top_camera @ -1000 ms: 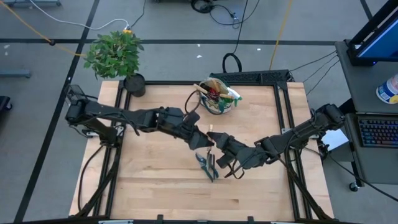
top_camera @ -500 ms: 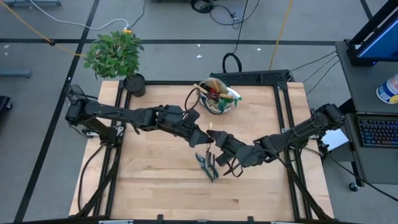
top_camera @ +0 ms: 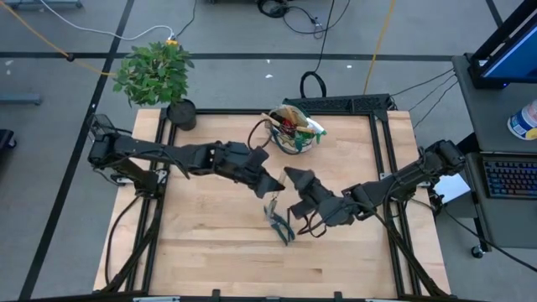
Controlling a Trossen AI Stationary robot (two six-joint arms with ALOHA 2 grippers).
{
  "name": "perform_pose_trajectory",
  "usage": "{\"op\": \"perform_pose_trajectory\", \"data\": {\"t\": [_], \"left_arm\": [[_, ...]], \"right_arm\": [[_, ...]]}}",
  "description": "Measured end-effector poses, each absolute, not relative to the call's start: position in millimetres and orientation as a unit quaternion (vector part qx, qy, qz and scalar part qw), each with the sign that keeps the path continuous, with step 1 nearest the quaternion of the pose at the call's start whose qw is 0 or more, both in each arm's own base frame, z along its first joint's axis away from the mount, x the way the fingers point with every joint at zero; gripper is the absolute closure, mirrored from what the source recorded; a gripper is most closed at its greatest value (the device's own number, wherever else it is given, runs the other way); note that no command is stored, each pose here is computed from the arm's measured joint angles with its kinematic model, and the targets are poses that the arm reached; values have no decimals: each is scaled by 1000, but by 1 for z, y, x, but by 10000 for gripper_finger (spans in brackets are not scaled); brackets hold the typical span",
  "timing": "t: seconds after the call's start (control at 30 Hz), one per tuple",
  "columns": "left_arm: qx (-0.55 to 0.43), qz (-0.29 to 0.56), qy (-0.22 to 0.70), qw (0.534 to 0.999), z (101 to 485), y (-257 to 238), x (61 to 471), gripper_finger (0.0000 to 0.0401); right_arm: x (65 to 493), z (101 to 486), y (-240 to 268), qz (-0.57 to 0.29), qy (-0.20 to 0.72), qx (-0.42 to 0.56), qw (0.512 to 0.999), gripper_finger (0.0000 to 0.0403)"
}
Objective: Pick & Place Garden tools in Gardening bag
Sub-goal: Put the trowel into the gardening bag
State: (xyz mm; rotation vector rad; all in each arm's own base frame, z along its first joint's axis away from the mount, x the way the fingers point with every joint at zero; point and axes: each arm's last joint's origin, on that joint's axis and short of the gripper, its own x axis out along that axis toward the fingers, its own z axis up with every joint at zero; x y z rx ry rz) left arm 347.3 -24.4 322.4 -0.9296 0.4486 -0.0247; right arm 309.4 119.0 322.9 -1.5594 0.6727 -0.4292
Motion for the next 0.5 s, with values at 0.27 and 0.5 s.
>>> {"op": "perform_pose_trajectory", "data": {"t": [0.27,0.5], "left_arm": [[-416,82,268,865,306,-24,340,327],[-337,129,223,905,309,-5,343,327]], "right_arm": [[303,323,115,-265,316,-625,663,167],[279,309,103,-341,310,-547,698,170]]}}
